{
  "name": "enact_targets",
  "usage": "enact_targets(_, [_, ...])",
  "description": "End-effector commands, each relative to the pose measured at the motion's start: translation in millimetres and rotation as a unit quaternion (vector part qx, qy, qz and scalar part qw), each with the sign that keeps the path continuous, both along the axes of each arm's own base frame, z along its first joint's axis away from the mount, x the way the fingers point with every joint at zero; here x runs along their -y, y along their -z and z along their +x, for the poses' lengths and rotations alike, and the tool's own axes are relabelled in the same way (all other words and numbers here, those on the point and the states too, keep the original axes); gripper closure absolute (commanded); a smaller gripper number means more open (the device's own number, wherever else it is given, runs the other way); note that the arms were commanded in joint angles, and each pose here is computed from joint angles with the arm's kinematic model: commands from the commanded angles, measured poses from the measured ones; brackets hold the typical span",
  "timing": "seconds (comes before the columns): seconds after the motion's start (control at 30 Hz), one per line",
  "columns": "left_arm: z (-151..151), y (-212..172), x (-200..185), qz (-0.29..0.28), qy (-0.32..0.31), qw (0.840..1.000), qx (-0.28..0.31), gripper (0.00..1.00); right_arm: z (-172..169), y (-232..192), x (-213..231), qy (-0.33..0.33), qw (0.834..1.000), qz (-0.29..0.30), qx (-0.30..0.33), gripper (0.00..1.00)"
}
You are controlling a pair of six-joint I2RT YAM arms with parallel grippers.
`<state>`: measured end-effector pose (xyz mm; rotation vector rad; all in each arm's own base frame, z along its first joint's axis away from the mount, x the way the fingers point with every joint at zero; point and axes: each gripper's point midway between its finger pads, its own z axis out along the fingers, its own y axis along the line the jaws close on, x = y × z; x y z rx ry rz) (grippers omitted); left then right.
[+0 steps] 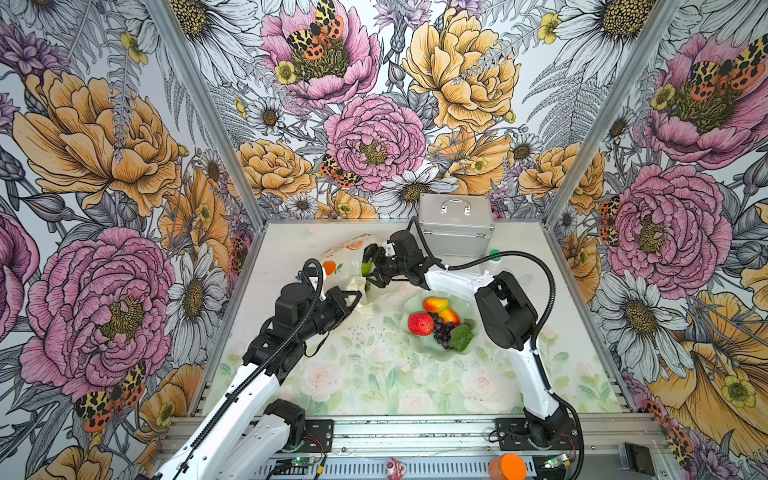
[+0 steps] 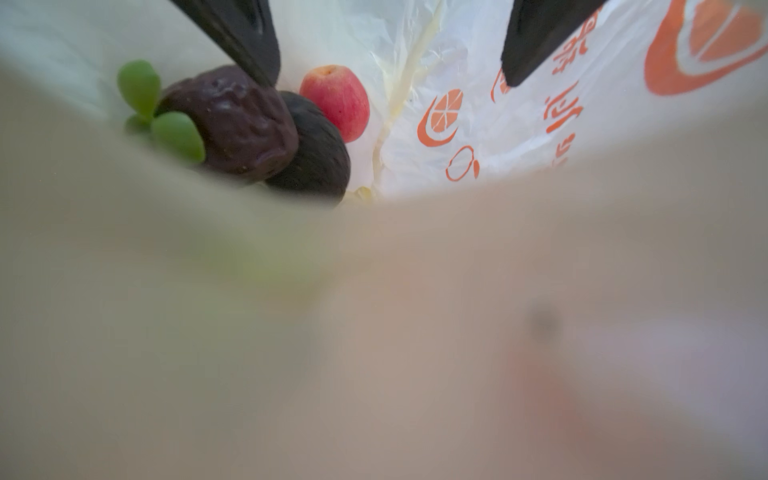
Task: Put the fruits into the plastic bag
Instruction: 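Lift the dark avocado and carry it into the bag mouth with the right gripper, then open the right gripper inside the bag to drop the avocado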
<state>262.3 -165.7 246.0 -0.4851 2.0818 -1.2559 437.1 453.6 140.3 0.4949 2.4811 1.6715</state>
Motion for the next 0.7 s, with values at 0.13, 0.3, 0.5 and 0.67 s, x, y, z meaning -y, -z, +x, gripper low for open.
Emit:
enact_targets(0.13, [1.5, -22.3, 2.5, -0.013, 0.006, 0.999, 0.032, 1.0, -1.5, -15.5, -8.2, -0.013, 0.999, 0.022, 0.021, 0.14])
enact_targets(0.3, [0.6, -21.7, 1.5, -0.012, 0.003, 0.999, 0.031, 1.0, -1.6, -19.8, -3.7, -0.012, 0.999, 0.02, 0.027, 0.14])
enact_targets(0.5, [-1.7, -18.0, -2.4, -0.008, -0.005, 1.0, 0.024, 1.0, -4.3, -22.0, 4.7, -0.011, 0.999, 0.011, 0.032, 0.13])
enact_targets(0.67, [-2.0, -13.5, -4.7, -0.008, -0.013, 1.0, 0.016, 1.0, -5.4, -24.4, 12.8, -0.012, 0.999, 0.007, 0.036, 0.13])
